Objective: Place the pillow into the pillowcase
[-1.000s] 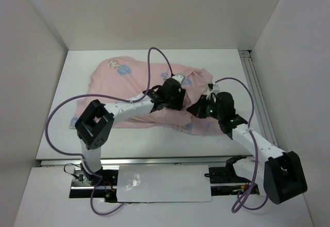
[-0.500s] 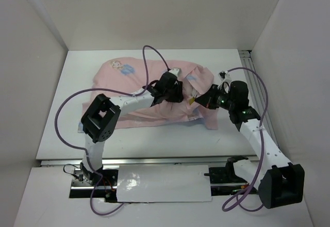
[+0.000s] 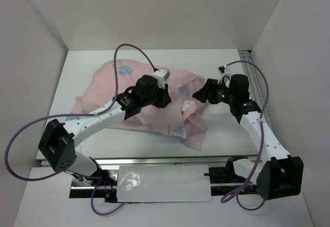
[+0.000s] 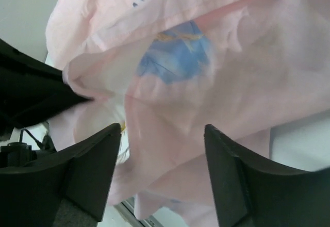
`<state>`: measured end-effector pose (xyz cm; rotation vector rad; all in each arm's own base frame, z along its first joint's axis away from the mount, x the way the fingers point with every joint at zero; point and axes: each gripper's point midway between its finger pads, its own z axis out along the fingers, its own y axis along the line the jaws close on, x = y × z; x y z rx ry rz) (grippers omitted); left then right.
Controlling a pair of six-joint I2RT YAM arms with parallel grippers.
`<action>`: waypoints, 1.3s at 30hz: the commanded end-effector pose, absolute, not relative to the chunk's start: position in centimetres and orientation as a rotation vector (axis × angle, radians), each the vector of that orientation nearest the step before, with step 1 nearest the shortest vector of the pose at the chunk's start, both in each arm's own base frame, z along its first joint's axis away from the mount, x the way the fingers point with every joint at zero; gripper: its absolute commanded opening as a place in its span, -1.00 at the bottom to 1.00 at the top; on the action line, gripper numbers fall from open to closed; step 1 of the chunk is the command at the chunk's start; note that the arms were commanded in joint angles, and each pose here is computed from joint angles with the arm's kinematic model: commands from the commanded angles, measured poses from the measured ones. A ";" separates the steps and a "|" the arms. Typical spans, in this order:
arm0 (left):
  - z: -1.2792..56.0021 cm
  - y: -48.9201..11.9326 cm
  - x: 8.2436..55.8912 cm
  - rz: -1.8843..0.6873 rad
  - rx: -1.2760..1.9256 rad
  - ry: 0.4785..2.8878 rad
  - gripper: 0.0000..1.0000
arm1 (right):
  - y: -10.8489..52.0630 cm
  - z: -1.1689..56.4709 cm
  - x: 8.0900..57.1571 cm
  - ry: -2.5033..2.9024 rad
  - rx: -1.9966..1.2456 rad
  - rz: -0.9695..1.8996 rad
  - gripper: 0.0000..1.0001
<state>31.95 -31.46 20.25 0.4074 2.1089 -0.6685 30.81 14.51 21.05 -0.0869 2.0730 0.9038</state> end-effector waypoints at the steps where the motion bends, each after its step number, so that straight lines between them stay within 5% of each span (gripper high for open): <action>1: 23.3 -32.6 30.9 -0.748 0.492 1.980 -0.35 | 14.5 21.9 30.5 2.025 -0.133 0.911 0.42; 2: 23.3 -32.7 30.7 -0.761 0.501 1.980 -0.22 | 14.7 22.0 30.4 2.024 -0.139 0.920 0.29; 7: 22.3 -33.1 30.5 -0.740 0.533 2.025 0.20 | 15.1 20.3 29.9 2.078 -0.144 0.970 0.32; 15: 21.0 -36.4 29.5 -0.794 0.678 2.020 0.57 | 13.4 15.9 27.3 2.249 -0.075 0.857 0.34; 19: 18.8 -38.9 30.3 -0.752 0.705 2.074 0.59 | 13.9 14.6 24.9 2.287 -0.196 0.905 0.37; 22: 16.4 -39.4 31.0 -0.690 0.699 2.146 0.48 | 15.2 15.3 23.4 2.226 -0.274 1.001 0.40; 26: 14.9 -39.1 31.4 -0.634 0.694 2.192 0.05 | 16.1 15.4 22.3 2.195 -0.308 1.060 0.40; 27: 14.8 -38.9 31.6 -0.619 0.685 2.192 -0.35 | 16.4 15.1 22.0 2.195 -0.324 1.077 0.40; 30: 14.7 -38.5 31.9 -0.591 0.661 2.202 -1.00 | 17.2 14.3 21.7 2.197 -0.361 1.144 0.40; 34: 16.1 -38.0 31.4 -0.621 0.643 2.145 -1.00 | 19.5 13.2 21.1 2.209 -0.453 1.218 0.36; 37: 18.8 -37.8 31.0 -0.671 0.625 2.068 -1.00 | 20.5 12.7 22.3 2.209 -0.430 1.174 -0.13; 39: 19.3 -37.5 30.5 -0.684 0.639 2.047 -1.00 | 21.7 13.7 23.6 2.140 -0.426 1.192 -0.64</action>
